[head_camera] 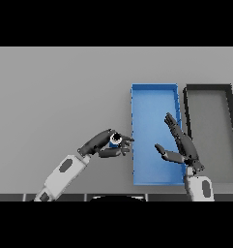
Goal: Pick up the blue pipe and place it into the blue bin.
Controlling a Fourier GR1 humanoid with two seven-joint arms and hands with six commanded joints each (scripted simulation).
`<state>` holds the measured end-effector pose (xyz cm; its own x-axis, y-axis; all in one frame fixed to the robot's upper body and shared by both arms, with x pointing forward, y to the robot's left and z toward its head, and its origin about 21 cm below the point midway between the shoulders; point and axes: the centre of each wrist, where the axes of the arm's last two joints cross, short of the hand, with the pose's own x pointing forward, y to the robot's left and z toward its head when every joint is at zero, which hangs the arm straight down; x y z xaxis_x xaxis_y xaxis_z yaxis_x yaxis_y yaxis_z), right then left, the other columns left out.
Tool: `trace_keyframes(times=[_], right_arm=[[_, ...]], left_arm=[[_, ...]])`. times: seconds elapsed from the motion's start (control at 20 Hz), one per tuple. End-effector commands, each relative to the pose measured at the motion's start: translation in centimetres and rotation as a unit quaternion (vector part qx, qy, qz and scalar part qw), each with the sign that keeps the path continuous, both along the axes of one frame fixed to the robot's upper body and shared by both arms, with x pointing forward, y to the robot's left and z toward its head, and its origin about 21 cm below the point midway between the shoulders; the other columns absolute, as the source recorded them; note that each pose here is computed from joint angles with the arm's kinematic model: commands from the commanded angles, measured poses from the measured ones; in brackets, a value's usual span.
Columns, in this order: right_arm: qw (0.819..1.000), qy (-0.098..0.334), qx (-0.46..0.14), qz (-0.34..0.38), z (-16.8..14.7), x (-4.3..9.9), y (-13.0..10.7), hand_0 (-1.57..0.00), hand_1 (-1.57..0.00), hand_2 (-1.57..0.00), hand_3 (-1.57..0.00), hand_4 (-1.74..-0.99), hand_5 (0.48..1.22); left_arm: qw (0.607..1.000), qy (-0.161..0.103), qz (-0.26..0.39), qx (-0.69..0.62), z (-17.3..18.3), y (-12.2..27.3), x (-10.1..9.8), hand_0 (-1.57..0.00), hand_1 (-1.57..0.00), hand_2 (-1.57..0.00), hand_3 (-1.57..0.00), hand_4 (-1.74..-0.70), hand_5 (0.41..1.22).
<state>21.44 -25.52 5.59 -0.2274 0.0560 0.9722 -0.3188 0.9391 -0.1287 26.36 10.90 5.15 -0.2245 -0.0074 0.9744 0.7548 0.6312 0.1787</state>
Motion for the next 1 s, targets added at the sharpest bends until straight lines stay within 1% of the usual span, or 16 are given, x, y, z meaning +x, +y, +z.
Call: trace_keyframes(times=[0.0, 0.05, 0.1, 0.2, 0.25, 0.3, 0.35, 0.4, 0.5, 0.55, 0.6, 0.7, 0.75, 0.8, 0.9, 0.95], right_arm=[[1.0, 0.003, -0.003, 0.025, 1.0, 0.3, 0.0, 0.0, 0.0, 0.0, 0.0, -1.232, 0.55], [0.999, -0.006, -0.013, 0.049, 2.5, 0.6, -0.3, 0.0, 0.0, 0.0, 0.0, -1.25, 0.532], [0.997, -0.01, -0.026, 0.076, 3.4, 0.6, 0.2, 0.0, 0.0, 0.0, 0.0, -1.26, 0.523], [0.99, -0.02, -0.051, 0.13, 5.5, 0.9, 1.6, 0.0, 0.0, 0.0, 0.0, -1.286, 0.52], [0.987, -0.026, -0.052, 0.15, 6.3, 1.1, 2.0, 0.0, 0.0, 0.0, 0.0, -1.297, 0.523], [0.984, -0.023, -0.059, 0.17, 6.9, 1.3, 2.7, 0.0, 0.0, 0.0, 0.0, -1.305, 0.522], [0.98, -0.025, -0.068, 0.187, 7.6, 1.6, 3.5, 0.0, 0.0, 0.0, 0.0, -1.301, 0.52], [0.975, -0.032, -0.075, 0.206, 8.1, 1.3, 3.9, 0.0, 0.0, 0.0, 0.0, -1.297, 0.522], [0.966, -0.043, -0.087, 0.238, 9.5, 1.6, 5.1, 0.0, 0.0, 0.0, 0.0, -1.297, 0.526], [0.963, -0.046, -0.096, 0.246, 10.0, 2.2, 5.7, 0.0, 0.0, 0.0, 0.0, -1.3, 0.529], [0.958, -0.048, -0.11, 0.262, 10.2, 2.6, 6.1, 0.0, 0.0, 0.0, 0.0, -1.303, 0.532], [0.949, -0.058, -0.117, 0.287, 10.8, 2.9, 7.1, 0.0, 0.0, 0.0, 0.0, -1.294, 0.532], [0.945, -0.056, -0.124, 0.297, 11.0, 3.3, 7.8, 0.0, 0.0, 0.0, 0.0, -1.282, 0.53], [0.941, -0.057, -0.126, 0.308, 11.2, 3.4, 8.5, 0.0, 0.0, 0.0, 0.0, -1.27, 0.53], [0.935, -0.054, -0.13, 0.326, 11.2, 4.3, 10.0, 0.0, 0.0, 0.0, 0.0, -1.251, 0.535], [0.933, -0.048, -0.135, 0.33, 11.1, 4.6, 10.8, 0.0, 0.0, 0.0, 0.0, -1.241, 0.532]], left_arm=[[1.0, -0.002, -0.002, 0.0, -0.2, 0.0, -0.3, -1.57, -1.57, -1.57, -1.44, -1.73, 1.221], [1.0, -0.001, 0.001, -0.001, -0.1, -0.1, -0.3, -1.57, -1.57, -1.57, -1.44, -1.73, 1.221], [1.0, 0.002, 0.003, 0.001, 0.0, -0.1, 0.1, -1.57, -1.57, -1.57, -1.44, -1.73, 1.221], [1.0, 0.002, -0.001, 0.001, 0.1, -0.3, 0.0, -1.57, -1.57, -1.57, -1.44, -1.73, 1.221], [1.0, 0.001, 0.0, 0.0, 0.1, -0.3, 0.0, -1.57, -1.57, -1.57, -1.44, -1.73, 1.221], [1.0, 0.003, 0.0, 0.003, 0.1, -0.7, 0.1, -1.57, -1.57, -1.57, -1.44, -1.73, 1.221], [1.0, 0.003, 0.001, 0.008, 0.3, -0.8, 0.2, -1.57, -1.57, -1.57, -1.44, -1.73, 1.221], [1.0, 0.001, 0.003, 0.009, 0.3, -0.6, 0.2, -1.57, -1.57, -1.57, -1.44, -1.73, 1.221], [1.0, -0.001, 0.004, 0.013, 0.1, -0.6, 0.3, -1.57, -1.57, -1.57, -1.43, -1.73, 1.221], [1.0, -0.004, 0.002, 0.01, 0.1, -0.4, 0.2, -1.57, -1.57, -1.57, -1.44, -1.73, 1.221], [1.0, -0.002, 0.003, 0.009, 0.0, -0.5, 0.5, -1.57, -1.57, -1.57, -1.44, -1.73, 1.221], [1.0, -0.001, -0.003, 0.006, -0.1, -0.8, 0.2, -1.57, -1.57, -1.57, -1.44, -1.73, 1.221], [1.0, 0.001, -0.007, 0.003, -0.2, -1.0, 0.2, -1.57, -1.57, -1.57, -1.44, -1.73, 1.221], [1.0, -0.004, -0.008, -0.002, 0.0, -1.0, 0.5, -1.57, -1.57, -1.57, -1.45, -1.73, 1.221], [1.0, -0.007, -0.011, -0.007, -0.1, -0.5, 0.9, -1.57, -1.57, -1.57, -1.48, -1.73, 1.221], [1.0, -0.002, -0.013, -0.007, -0.2, -0.5, 0.9, -1.57, -1.57, -1.57, -1.49, -1.73, 1.221]])
